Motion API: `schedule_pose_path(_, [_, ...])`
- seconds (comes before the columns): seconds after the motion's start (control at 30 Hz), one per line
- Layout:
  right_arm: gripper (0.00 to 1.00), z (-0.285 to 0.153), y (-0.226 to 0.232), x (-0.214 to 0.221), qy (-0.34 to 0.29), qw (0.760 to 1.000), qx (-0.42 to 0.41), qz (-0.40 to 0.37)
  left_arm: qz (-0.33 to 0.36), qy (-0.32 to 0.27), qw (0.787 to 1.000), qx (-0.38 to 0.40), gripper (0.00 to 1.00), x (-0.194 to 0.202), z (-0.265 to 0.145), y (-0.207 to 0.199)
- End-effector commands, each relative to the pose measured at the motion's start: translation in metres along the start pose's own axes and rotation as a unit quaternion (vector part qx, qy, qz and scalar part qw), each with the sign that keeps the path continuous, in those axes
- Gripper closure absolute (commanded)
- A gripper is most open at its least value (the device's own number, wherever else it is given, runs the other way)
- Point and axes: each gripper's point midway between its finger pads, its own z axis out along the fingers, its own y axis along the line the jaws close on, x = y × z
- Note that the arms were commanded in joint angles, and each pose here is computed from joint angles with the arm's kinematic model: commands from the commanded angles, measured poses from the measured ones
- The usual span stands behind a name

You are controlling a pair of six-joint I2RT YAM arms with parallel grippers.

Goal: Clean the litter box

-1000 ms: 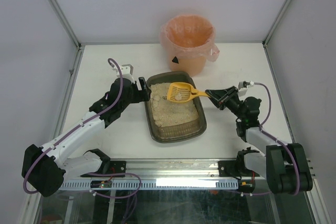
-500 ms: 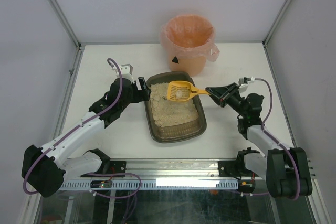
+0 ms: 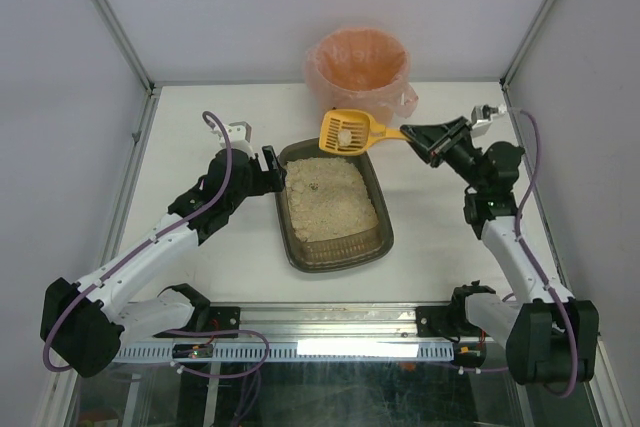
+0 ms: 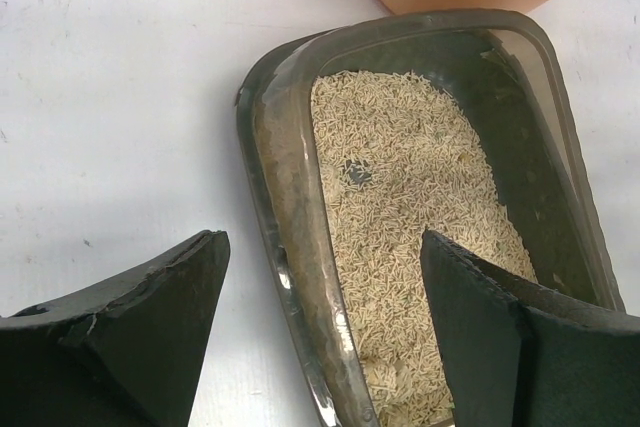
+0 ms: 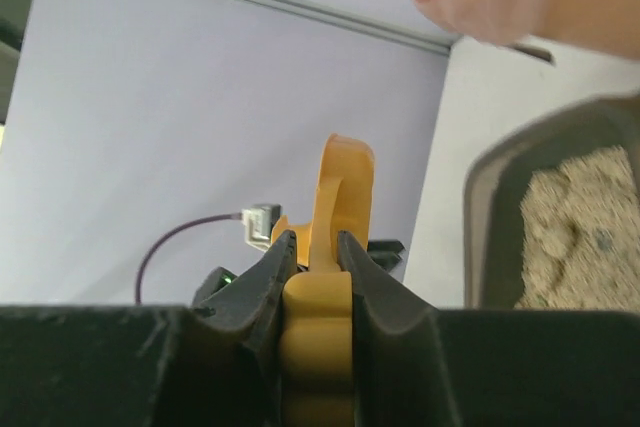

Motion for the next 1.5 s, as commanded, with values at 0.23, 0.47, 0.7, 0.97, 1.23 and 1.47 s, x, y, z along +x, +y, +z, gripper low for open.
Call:
schedule_pose_path(0.23, [1.0, 0.045, 0.111, -0.108, -0.108, 0.98, -0.031, -0.167, -0.016, -0.033, 0.999, 0.003, 0.19, -0.018, -0.006, 0.0])
schedule_pose_path(0.47, [1.0, 0.085, 0.119, -0.171, -0.137, 0.953, -0.026, -0.27, -0.019, -0.032, 0.999, 0.007, 0.19, -0.016, -0.009, 0.0])
schedule_pose_path(0.7, [1.0, 0.117, 0.091, -0.206, -0.127, 0.906, 0.022, -0.402, -0.018, -0.027, 0.999, 0.007, 0.19, -0.015, -0.009, 0.0])
schedule_pose_path(0.97, [1.0, 0.137, 0.083, -0.195, -0.074, 0.806, 0.092, -0.581, -0.015, -0.019, 1.0, 0.007, 0.18, -0.013, -0.007, -0.001])
schedule_pose_path(1.23, [1.0, 0.141, 0.106, -0.183, -0.095, 0.775, 0.097, -0.617, -0.014, -0.014, 1.0, 0.005, 0.18, -0.01, -0.006, 0.0])
schedule_pose_path(1.47, [1.0, 0.121, 0.149, -0.174, -0.122, 0.803, 0.051, -0.581, -0.012, -0.011, 1.0, 0.001, 0.18, -0.008, -0.007, 0.002])
